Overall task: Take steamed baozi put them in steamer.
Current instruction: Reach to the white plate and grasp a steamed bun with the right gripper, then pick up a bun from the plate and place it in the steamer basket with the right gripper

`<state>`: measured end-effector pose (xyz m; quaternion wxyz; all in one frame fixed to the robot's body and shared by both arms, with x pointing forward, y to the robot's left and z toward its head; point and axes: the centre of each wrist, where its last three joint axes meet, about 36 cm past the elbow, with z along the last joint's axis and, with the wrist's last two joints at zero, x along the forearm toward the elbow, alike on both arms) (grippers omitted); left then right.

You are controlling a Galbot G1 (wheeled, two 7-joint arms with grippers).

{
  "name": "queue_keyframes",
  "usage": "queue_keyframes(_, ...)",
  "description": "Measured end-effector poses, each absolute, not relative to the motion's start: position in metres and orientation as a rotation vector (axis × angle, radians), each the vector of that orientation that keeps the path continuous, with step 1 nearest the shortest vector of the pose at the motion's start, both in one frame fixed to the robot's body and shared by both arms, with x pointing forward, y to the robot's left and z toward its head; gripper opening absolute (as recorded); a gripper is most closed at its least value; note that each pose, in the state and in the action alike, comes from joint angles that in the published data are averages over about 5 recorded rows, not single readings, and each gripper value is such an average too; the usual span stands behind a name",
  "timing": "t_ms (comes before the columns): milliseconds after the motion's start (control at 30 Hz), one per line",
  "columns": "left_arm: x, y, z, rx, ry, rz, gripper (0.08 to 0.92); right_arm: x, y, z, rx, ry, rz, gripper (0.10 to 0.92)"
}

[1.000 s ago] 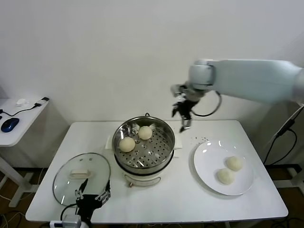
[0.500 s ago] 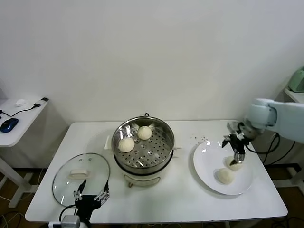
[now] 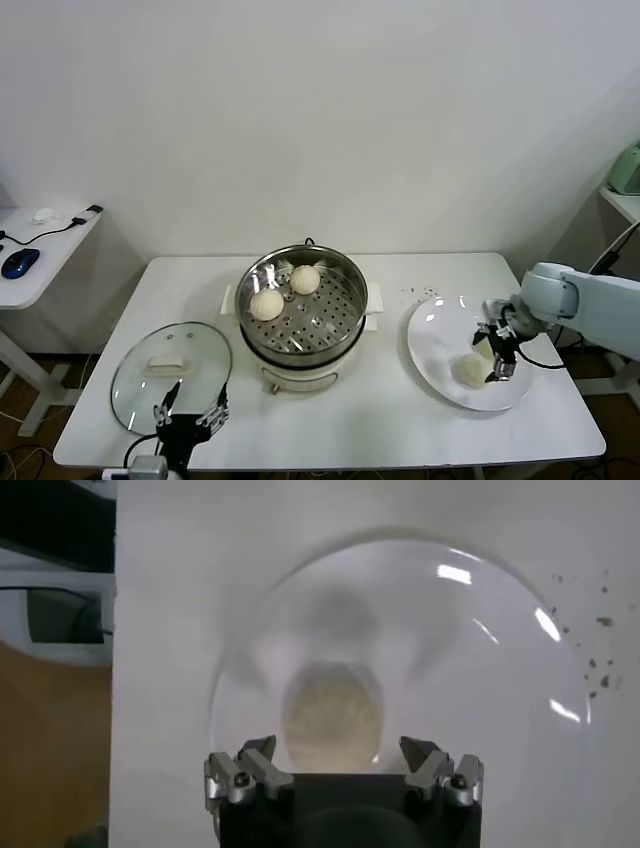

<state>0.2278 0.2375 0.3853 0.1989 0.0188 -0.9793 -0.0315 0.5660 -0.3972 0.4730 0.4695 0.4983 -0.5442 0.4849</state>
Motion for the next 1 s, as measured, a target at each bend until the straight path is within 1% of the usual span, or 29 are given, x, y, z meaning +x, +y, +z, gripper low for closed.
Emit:
queue_keyframes(167,0.226,0.236,0.384,0.05,-2.736,-0.087,0.823,0.566,-0.397,0.458,1.206,-1.339,1.178,0.821)
queue_keyframes(267,0.226,0.236,0.383,0.05,-2.734,-0.088,0.823,0.566,-0.397,0.453,1.2,-1.344,1.176,0.788)
queue_keyframes(433,0.226,0.235,0.383,0.051,-2.732,-0.089,0.823,0.567,-0.396,0.451,1.206,-1.349,1.176,0.684)
queue_keyframes(500,0.226,0.235,0.383,0.051,-2.732,-0.09,0.823,0.567,-0.396,0.451,1.212,-1.347,1.178,0.668)
queue_keyframes(633,0.225,0.234,0.383,0.05,-2.73,-0.091,0.823,0.568,-0.394,0.459,1.233,-1.348,1.187,0.662)
queue_keyframes(800,0.224,0.233,0.383,0.048,-2.729,-0.092,0.823,0.585,-0.385,0.495,1.278,-1.354,1.241,0.662)
queue_keyframes(900,0.224,0.233,0.385,0.045,-2.731,-0.096,0.823,0.602,-0.376,0.532,1.313,-1.358,1.302,0.662)
queue_keyframes(1000,0.224,0.233,0.387,0.041,-2.734,-0.101,0.823,0.623,-0.357,0.58,1.369,-1.363,1.384,0.662)
